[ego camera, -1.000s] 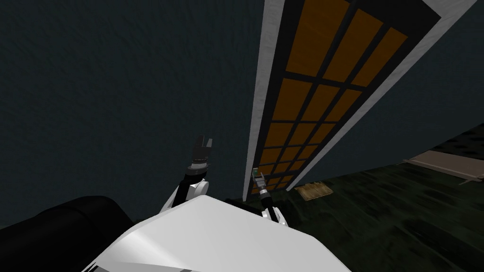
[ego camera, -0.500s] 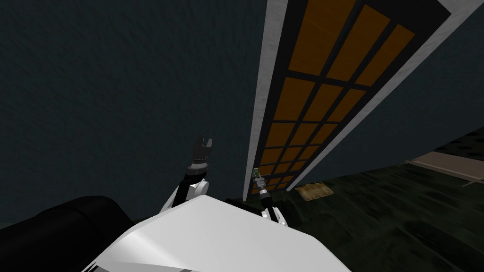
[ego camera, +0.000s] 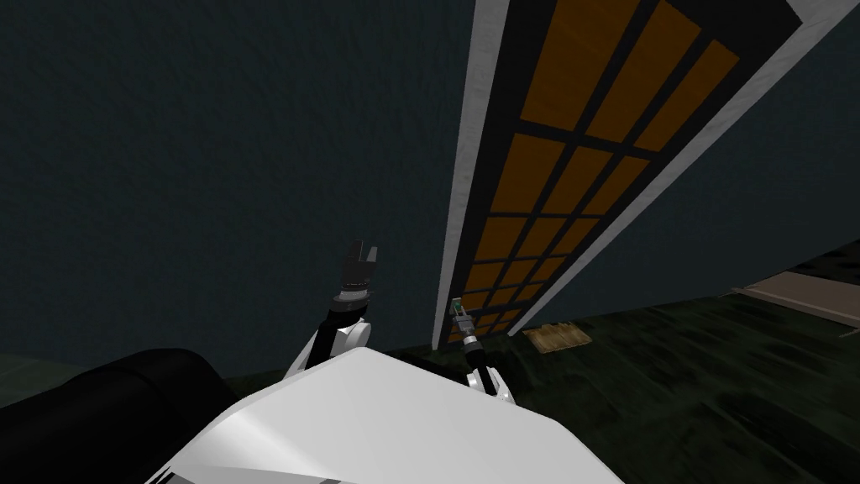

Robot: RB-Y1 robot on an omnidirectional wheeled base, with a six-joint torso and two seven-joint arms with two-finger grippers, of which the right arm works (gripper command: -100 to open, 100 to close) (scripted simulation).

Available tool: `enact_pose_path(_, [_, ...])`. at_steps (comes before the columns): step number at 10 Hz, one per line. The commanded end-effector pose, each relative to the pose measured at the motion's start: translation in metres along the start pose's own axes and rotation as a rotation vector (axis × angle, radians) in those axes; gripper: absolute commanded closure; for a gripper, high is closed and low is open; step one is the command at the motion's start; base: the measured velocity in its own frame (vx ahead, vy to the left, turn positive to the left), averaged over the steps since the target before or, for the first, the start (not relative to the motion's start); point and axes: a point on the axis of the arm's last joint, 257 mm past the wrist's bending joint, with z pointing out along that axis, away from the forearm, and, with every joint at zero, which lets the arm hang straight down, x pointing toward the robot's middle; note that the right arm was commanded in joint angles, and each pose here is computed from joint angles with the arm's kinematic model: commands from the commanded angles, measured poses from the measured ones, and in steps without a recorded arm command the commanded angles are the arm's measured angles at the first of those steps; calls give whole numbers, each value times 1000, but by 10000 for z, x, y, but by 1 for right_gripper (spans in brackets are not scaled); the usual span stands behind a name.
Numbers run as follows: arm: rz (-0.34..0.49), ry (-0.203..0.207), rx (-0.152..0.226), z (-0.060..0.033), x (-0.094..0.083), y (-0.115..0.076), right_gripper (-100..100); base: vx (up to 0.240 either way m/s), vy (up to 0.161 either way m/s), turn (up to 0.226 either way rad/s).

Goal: Pull the door open

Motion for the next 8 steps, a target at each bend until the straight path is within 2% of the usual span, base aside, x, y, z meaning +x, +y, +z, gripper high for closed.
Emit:
enact_pose_path(1, [36,14,12,-70,46,-59,100,-138,-36,47])
enact_pose_path(8, [199,6,55,-136,24,-345,100,-92,-22,64])
